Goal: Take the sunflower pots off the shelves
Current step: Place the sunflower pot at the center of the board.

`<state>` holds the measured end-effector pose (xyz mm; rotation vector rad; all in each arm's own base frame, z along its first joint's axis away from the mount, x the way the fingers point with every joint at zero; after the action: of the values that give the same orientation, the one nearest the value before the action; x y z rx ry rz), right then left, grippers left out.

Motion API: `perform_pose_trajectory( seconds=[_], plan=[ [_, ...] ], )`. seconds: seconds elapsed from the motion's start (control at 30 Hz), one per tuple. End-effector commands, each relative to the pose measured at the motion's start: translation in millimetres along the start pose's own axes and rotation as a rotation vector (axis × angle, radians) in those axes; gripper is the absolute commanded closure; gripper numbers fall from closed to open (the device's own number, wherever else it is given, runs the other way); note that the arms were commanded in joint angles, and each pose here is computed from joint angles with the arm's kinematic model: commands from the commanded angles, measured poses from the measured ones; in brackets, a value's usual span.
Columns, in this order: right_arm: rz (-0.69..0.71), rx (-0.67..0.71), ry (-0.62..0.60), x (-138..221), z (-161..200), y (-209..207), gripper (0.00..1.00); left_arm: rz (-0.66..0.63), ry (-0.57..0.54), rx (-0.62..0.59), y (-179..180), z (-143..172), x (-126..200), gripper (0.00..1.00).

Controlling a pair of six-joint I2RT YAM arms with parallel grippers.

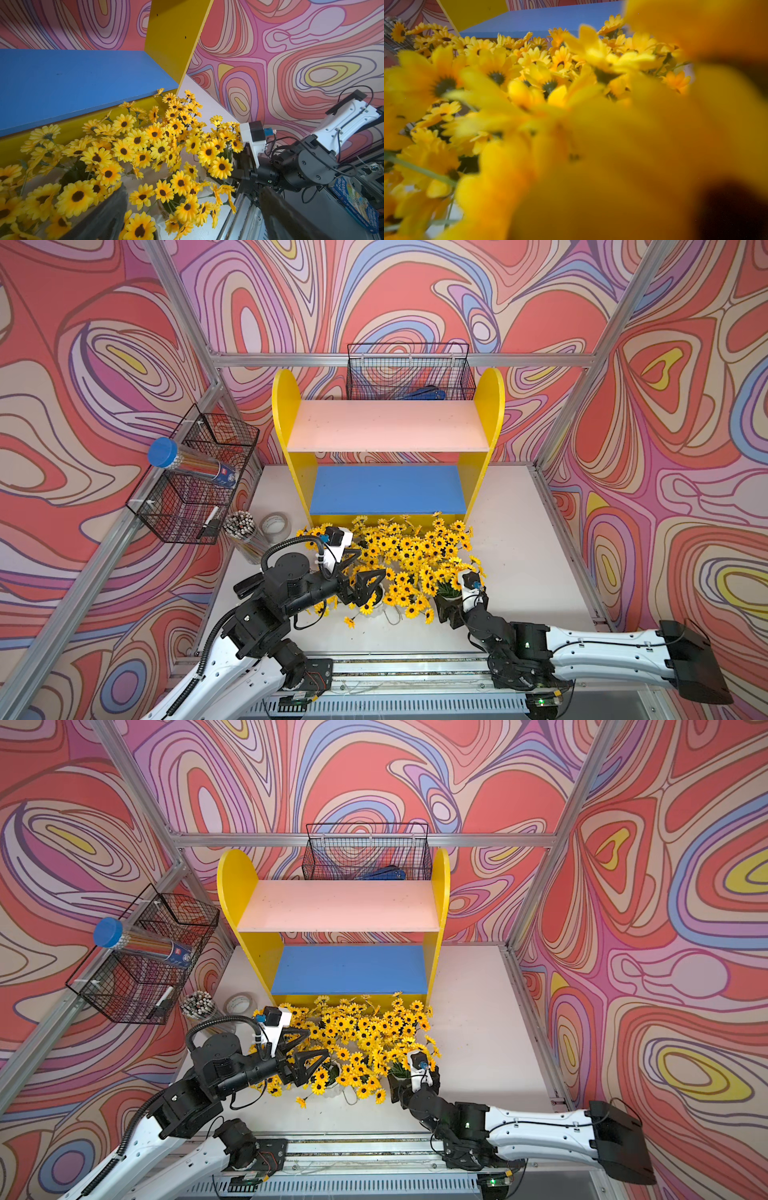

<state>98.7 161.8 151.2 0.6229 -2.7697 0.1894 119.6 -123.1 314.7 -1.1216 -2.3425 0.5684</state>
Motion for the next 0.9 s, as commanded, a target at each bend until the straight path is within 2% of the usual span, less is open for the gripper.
perform_pose_trajectory(
  seconds=[0.0,0.17,0.27,0.7,0.87],
  plan=[
    [0.073,-0.088,-0.183,0.3,-19.5,-0.5,1.0,0.004,-0.012,-0.026,-5.0,-5.6,4.6,0.0],
    [0.153,-0.066,-0.221,-0.9,-9.4,-6.7,1.0,0.003,-0.008,-0.032,-4.8,-5.8,3.7,0.0],
    [0.185,-0.106,-0.219,-1.2,3.4,-12.3,1.0,0.001,-0.012,-0.034,-4.4,-5.3,3.8,0.0],
    [0.309,-0.11,-0.102,-18.7,42.2,-9.2,1.0,-0.033,-0.026,-0.032,-0.5,-5.0,2.1,0.0],
    [0.293,-0.084,-0.067,-33.5,67.7,1.4,1.0,-0.035,-0.04,-0.041,-0.2,-5.0,3.3,0.0]
  ],
)
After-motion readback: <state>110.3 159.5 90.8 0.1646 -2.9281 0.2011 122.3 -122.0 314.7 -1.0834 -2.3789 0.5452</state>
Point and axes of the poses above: each gripper's point midway between its finger pads, its own x axis back along the fingers, its own y axis along the line the jaws close on, z = x × y, the point moved 10 cm from there along x, back along the fingers, and after that the axes turned 10 degrees about x, right-handed, at the moved point
